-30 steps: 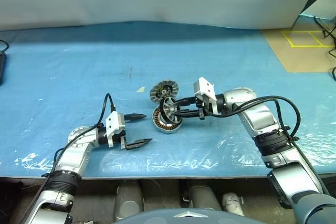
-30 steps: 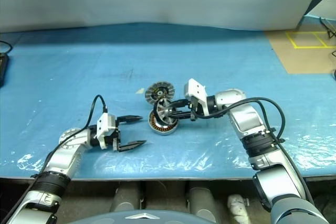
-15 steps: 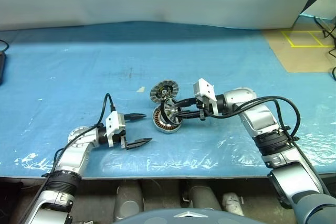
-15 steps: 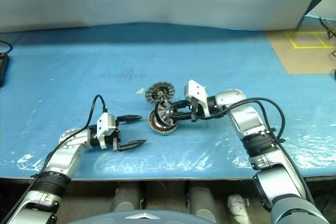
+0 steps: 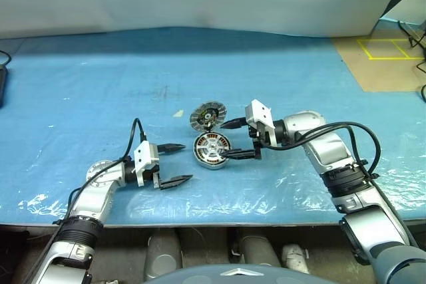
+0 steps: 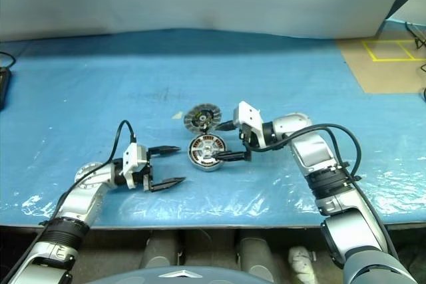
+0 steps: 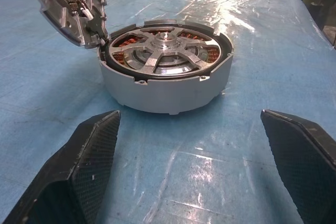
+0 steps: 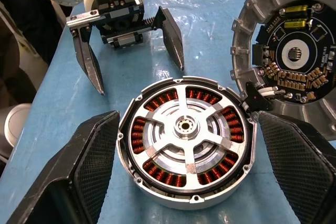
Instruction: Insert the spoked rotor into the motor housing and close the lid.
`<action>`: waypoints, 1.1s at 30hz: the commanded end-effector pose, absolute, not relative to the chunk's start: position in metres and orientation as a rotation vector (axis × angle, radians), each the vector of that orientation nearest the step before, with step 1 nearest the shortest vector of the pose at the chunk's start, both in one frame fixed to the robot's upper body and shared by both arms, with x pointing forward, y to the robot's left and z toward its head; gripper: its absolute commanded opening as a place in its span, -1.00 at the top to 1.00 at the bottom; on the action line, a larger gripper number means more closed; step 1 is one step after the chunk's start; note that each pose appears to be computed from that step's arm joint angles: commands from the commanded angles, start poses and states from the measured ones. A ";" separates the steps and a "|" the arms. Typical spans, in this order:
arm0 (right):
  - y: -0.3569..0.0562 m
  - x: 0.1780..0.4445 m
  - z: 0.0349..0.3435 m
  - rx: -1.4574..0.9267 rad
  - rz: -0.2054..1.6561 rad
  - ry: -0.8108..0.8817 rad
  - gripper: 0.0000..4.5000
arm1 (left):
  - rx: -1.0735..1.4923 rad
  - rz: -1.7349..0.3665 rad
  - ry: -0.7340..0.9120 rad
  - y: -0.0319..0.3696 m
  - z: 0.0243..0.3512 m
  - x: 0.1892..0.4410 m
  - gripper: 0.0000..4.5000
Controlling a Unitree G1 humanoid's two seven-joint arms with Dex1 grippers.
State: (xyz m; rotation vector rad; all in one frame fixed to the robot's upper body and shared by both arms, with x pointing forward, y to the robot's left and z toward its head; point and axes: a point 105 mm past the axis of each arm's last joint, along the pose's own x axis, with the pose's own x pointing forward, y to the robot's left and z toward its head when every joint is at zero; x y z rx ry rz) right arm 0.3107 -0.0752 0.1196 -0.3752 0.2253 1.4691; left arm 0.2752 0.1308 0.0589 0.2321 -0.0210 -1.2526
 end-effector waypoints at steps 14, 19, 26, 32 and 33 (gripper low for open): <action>-0.043 0.318 0.115 -0.303 1.476 0.183 0.20 | 0.256 -1.245 -0.039 0.133 0.063 0.276 -1.00; -0.040 0.314 0.096 -0.321 1.485 0.240 0.98 | 0.262 -1.240 -0.040 0.134 0.063 0.277 -1.00; -0.050 0.313 0.070 -0.410 1.454 0.322 0.99 | 0.266 -1.237 -0.038 0.135 0.062 0.277 -1.00; -0.045 0.310 0.096 -0.305 1.489 0.231 0.99 | 0.262 -1.241 -0.038 0.134 0.062 0.276 -1.00; -0.043 0.309 0.105 -0.262 1.497 0.199 0.99 | 0.261 -1.242 -0.039 0.134 0.062 0.277 -1.00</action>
